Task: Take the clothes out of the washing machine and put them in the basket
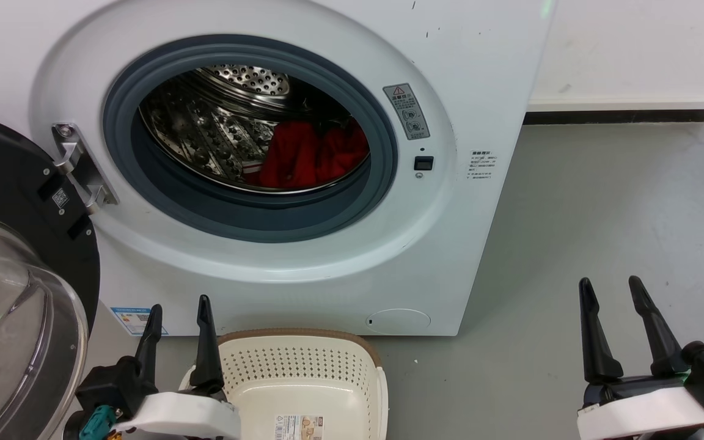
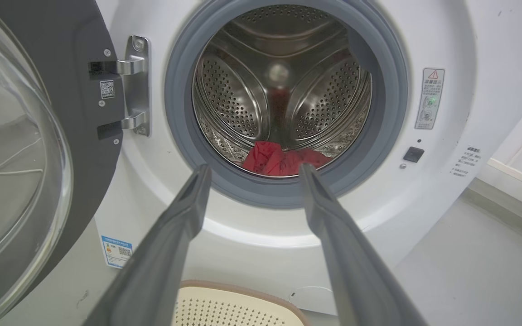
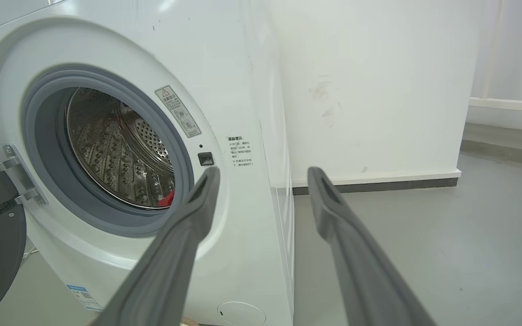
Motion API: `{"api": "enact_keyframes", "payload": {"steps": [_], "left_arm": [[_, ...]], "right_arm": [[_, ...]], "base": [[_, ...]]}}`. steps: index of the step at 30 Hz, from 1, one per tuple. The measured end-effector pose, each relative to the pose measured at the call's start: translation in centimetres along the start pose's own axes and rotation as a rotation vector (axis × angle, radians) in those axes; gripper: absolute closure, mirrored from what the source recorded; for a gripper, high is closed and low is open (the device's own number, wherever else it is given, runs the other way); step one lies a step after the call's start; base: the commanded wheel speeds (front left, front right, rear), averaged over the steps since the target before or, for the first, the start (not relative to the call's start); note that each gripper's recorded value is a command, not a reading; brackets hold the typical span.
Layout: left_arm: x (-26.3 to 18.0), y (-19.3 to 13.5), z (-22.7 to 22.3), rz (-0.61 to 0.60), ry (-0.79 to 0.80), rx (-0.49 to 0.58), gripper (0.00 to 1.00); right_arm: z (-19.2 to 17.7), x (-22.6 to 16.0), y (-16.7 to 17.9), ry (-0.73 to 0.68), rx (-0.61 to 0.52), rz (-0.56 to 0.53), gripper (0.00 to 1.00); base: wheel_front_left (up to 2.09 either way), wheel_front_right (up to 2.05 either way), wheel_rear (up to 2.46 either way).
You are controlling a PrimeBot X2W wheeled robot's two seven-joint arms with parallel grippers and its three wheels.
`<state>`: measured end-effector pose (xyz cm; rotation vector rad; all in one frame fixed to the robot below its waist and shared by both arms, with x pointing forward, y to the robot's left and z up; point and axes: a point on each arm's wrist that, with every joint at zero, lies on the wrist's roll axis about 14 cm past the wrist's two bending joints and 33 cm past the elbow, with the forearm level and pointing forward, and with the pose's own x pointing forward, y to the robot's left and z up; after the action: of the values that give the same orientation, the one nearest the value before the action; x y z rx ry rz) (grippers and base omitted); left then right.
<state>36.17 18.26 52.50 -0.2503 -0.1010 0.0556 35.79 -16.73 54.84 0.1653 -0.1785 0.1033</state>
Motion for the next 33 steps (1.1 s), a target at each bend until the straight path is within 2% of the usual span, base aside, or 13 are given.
{"api": "enact_keyframes", "payload": {"steps": [13, 33], "left_arm": [[-0.5, -0.5, 0.5, -0.043, -0.035, 0.091, 0.00], [-1.0, -1.0, 0.4, -0.071, -0.056, 0.216, 0.00]], "right_arm": [[0.8, -0.2, 0.8, -0.033, -0.117, 0.037, 0.00], [1.0, -0.8, 1.2, -0.053, -0.222, 0.060, 0.00]], "base": [[0.00, 0.00, 0.00], [0.00, 0.00, 0.00]]}}
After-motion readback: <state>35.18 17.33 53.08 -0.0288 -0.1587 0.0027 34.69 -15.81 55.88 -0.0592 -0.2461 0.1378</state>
